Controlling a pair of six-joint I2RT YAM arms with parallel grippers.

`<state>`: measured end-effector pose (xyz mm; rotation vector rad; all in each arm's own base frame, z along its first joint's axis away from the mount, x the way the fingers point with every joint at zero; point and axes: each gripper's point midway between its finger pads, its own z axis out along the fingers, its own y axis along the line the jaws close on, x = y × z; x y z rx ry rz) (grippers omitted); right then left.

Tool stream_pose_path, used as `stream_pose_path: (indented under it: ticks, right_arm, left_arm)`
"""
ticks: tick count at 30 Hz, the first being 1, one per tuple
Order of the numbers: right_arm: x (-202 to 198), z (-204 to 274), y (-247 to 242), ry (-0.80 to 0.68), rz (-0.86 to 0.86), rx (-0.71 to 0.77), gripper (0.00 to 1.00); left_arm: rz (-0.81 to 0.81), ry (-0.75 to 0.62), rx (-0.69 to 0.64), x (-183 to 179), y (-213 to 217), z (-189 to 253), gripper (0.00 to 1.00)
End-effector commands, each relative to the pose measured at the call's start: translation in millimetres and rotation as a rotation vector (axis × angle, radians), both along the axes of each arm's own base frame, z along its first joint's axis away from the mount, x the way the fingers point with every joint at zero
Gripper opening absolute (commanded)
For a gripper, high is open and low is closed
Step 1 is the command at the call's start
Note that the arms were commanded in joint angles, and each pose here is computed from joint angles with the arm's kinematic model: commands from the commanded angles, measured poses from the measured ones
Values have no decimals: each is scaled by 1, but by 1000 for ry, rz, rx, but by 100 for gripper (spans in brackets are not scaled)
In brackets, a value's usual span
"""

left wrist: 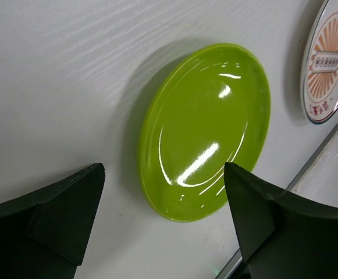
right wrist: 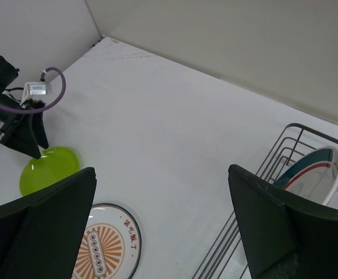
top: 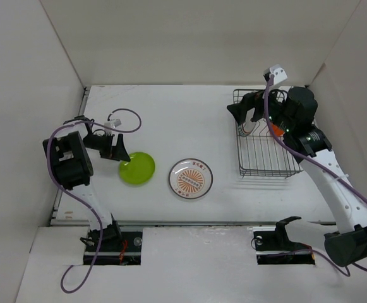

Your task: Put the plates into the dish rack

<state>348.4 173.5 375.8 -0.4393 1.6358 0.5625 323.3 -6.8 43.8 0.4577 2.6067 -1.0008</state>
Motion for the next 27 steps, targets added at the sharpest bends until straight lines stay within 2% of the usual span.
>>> stream_pose_path:
  ticks: [1,3,5,8,10,13,14,15,16,17,18,22,23,27]
  right_arm:
    - [-7,19,5,-57,-2,29,99]
    - [-7,19,5,-57,-2,29,99]
    - [-7,19,5,-51,-3,36,99]
    - [-8,19,7,-51,-3,36,99]
    - [-9,19,10,-51,6,36,99]
    - [-7,11,11,-34,6,30,99]
    - [-7,11,11,-34,6,30,99]
    - [-7,11,11,-34,6,30,99]
    - [-6,6,11,-24,6,26,99]
    - [-4,5,12,-24,6,26,99]
    - [-4,5,12,-24,6,26,98]
    - [-4,-3,17,-6,24,20,98]
    - [-3,-8,22,8,33,24,98]
    - [-3,-15,26,27,29,46,98]
  left_arm:
    - [-11,70,-1,-10,-6,-26,80]
    - [-5,89,3,-13,-6,-32,76]
    - [3,88,4,-10,-6,-35,67]
    - [9,103,0,-13,-7,-37,48]
    - [-2,103,1,-13,-10,-40,42]
    - [-11,122,-4,-19,-15,-43,42]
    - [-11,131,-6,-23,-15,-44,38]
    - [-11,122,-4,-21,-15,-45,31]
    - [-11,122,-4,-21,-15,-45,14]
    - [-11,122,-4,-21,-15,-45,5]
    - [-11,122,-4,-21,-15,-45,0]
    - [-22,92,-41,-12,-18,-28,0]
    - [-26,104,-84,-14,-24,-17,0]
    - [-48,11,-158,5,-31,38,0]
